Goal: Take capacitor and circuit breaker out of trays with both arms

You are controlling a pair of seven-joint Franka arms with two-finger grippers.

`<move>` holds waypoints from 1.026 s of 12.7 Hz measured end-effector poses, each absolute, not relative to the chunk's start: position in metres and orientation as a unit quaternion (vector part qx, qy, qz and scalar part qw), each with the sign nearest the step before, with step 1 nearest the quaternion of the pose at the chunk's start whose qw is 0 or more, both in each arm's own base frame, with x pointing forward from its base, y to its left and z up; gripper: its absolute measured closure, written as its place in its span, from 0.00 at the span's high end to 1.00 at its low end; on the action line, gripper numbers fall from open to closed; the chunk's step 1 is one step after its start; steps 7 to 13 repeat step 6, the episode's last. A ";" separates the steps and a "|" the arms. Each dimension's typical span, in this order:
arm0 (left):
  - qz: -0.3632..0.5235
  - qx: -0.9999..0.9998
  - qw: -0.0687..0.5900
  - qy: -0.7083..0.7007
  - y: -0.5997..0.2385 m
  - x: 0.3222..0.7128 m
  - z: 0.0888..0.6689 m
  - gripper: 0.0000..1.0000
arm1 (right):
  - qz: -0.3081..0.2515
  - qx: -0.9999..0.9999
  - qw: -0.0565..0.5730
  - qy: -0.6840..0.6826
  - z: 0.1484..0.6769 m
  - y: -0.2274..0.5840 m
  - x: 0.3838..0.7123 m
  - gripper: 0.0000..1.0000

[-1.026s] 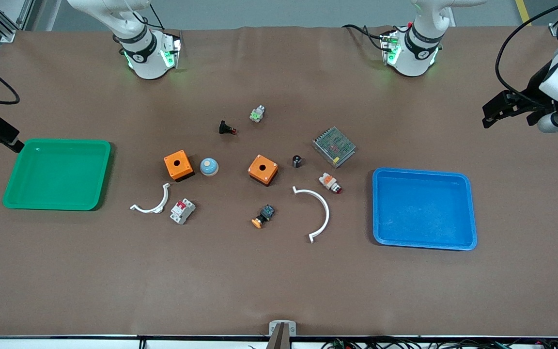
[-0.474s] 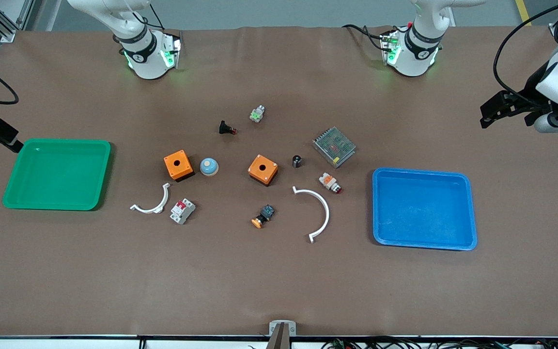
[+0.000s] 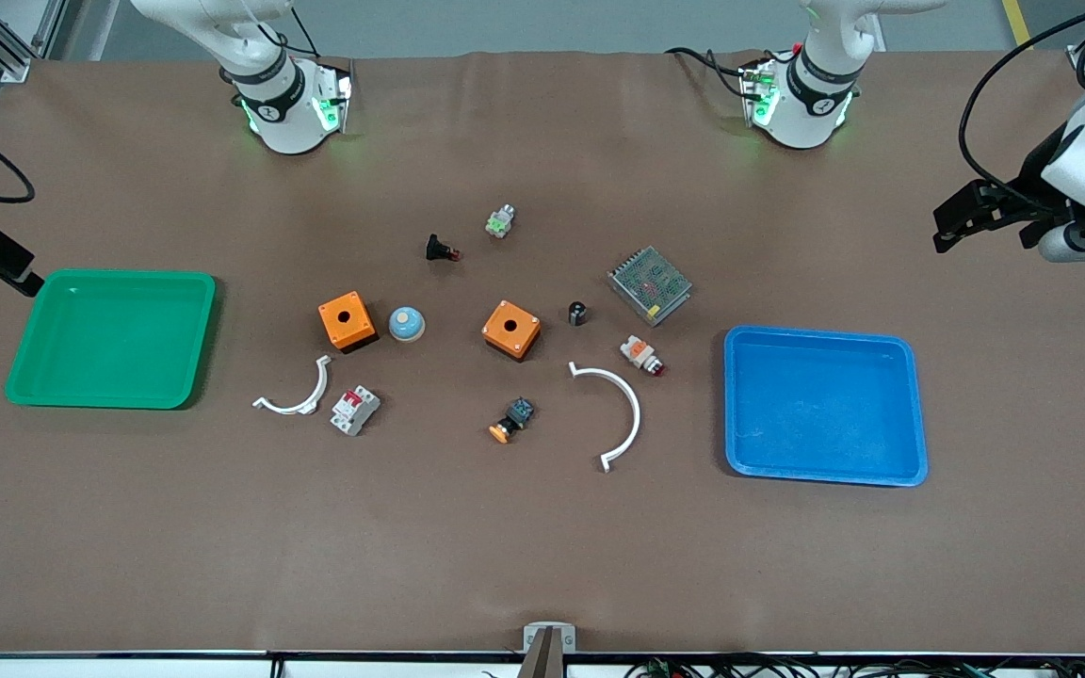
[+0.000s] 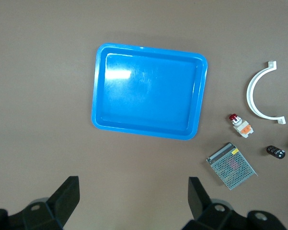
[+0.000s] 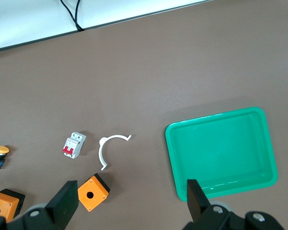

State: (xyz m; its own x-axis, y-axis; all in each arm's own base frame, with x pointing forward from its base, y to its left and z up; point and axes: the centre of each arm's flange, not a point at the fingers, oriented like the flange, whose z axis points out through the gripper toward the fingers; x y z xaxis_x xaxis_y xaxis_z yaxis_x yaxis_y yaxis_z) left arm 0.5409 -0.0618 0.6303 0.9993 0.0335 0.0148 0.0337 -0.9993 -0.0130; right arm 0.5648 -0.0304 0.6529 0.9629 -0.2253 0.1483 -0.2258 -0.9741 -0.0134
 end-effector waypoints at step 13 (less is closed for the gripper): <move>-0.008 -1.000 0.007 -0.012 -0.067 0.540 0.631 1.00 | 0.072 0.991 0.002 -0.114 0.652 -0.030 0.564 1.00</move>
